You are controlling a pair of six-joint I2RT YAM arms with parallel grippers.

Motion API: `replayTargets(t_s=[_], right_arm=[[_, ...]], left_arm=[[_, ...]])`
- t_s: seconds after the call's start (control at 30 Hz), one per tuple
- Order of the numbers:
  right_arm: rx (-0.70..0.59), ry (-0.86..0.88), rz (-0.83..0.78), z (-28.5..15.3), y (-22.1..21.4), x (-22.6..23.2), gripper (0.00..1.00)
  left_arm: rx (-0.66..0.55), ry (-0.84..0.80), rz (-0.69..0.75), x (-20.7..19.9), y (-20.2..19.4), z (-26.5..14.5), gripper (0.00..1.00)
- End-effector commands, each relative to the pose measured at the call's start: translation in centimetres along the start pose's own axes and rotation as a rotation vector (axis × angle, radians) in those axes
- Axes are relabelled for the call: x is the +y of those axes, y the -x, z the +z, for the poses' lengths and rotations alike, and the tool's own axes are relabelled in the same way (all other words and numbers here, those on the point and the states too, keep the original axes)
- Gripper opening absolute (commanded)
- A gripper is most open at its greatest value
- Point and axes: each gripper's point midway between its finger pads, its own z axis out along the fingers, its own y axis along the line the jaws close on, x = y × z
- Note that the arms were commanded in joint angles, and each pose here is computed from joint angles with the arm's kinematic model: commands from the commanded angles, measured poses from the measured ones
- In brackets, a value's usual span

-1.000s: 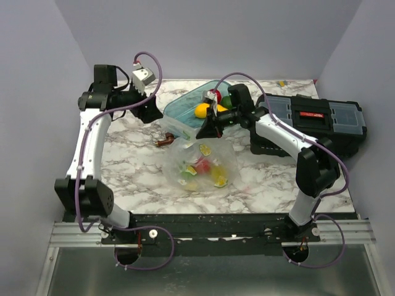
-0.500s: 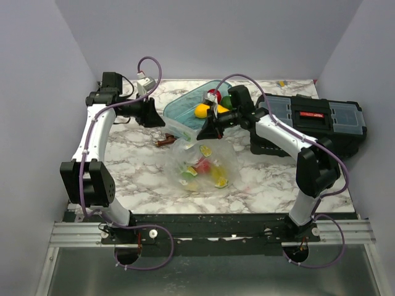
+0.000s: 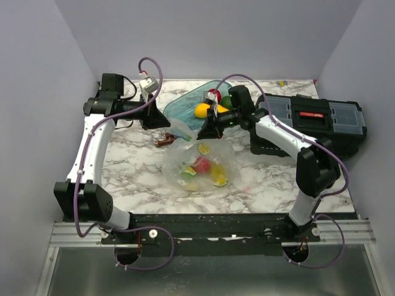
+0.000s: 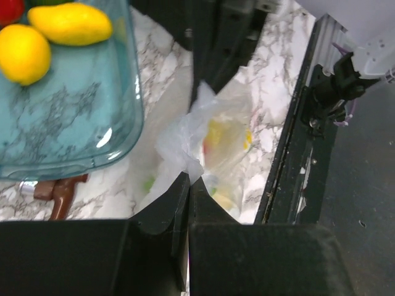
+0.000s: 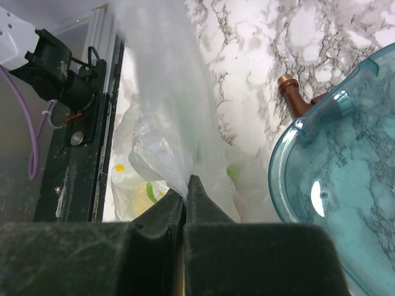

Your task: Place the fake fruits into the plastic bag and tie a complex knot

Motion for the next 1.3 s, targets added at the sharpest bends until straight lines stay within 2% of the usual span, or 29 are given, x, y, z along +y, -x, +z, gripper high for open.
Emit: replayTargets(t_s=[0.0,0.2,0.27,0.33,0.57,0.67,0.77,0.93,1.1,1.27], right_arm=[[-0.027,-0.064,0.031,-0.5,0.6,-1.4,0.00],[-0.075,-0.136,0.087,-0.7,1.7,-2.8,0.01],[-0.092,-0.144,0.102,-0.7,2.0,-2.8,0.01],[-0.114,-0.148,0.113,-0.8,2.4,-2.6,0.01],[-0.159,-0.151,0.155,-1.4,3.5,-1.4,0.01],[-0.175,-0.129,0.185,-1.7,4.0,-0.3,0.01],[-0.188,-0.085,0.226,-1.9,3.8,1.4,0.01],[-0.166,-0.006,0.304,-0.7,2.3,4.6,0.01],[-0.157,0.045,0.337,1.2,1.2,6.6,0.01],[-0.192,0.093,0.331,3.1,2.5,8.0,0.01]], left_arm=[[-0.032,-0.114,0.068,-5.3,-0.4,-0.3,0.00],[0.040,-0.176,0.138,-9.9,-4.1,2.3,0.00],[0.073,-0.119,0.159,-9.7,-6.1,4.3,0.00],[0.104,0.011,0.131,-7.7,-7.8,6.2,0.00],[0.175,0.234,-0.138,-2.2,-11.6,10.0,0.00],[0.138,0.361,-0.211,0.9,-12.2,10.1,0.00],[0.084,0.387,-0.277,2.8,-11.8,10.1,0.00],[-0.024,0.251,-0.303,2.0,-9.1,10.5,0.00],[-0.056,0.029,-0.292,-1.5,-8.2,11.1,0.00],[-0.063,-0.038,-0.356,-2.3,-8.8,11.5,0.00]])
